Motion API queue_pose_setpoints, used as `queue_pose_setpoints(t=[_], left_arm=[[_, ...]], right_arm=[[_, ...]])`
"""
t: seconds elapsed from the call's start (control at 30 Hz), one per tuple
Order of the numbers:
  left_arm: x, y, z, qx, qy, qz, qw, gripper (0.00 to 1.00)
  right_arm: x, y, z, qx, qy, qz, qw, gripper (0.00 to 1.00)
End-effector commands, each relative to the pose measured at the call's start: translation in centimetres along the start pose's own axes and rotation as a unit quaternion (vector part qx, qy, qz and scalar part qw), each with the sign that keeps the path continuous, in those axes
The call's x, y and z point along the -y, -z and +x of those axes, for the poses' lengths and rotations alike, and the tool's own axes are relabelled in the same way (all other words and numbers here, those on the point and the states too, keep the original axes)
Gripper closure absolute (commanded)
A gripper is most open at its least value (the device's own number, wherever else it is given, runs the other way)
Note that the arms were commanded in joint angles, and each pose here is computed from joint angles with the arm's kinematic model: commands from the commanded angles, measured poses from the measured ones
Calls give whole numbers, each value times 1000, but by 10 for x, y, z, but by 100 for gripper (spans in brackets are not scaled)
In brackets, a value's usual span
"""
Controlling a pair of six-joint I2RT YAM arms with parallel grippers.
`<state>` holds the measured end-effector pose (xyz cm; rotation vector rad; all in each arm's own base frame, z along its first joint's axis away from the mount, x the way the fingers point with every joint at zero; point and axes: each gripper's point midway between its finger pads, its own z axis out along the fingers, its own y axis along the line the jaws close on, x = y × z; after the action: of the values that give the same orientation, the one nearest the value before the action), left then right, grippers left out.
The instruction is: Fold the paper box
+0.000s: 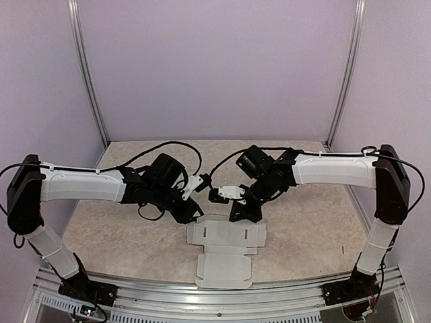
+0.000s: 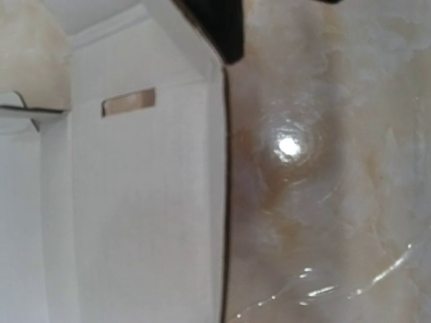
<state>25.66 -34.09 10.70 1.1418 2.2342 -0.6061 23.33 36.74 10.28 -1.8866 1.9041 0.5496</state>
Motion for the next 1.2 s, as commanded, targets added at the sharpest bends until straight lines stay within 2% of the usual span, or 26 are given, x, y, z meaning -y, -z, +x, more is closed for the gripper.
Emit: queue_pose_setpoints(t=[0.0,0.53,0.83,1.17], left_arm=[[8,1,-10,15,-22,21,999,60],[38,14,-6,20,-51,83,995,58],[24,5,15,-24,-43,45,998,59],[33,14,16,-15,-51,61,997,59]], right_arm=[[-10,7,-5,10,5,-13,1000,100],[-12,4,-6,12,0,-24,1000,100],[-16,8,-7,16,2,-28,999,100],[-16,5,-3,10,2,-29,1000,100]])
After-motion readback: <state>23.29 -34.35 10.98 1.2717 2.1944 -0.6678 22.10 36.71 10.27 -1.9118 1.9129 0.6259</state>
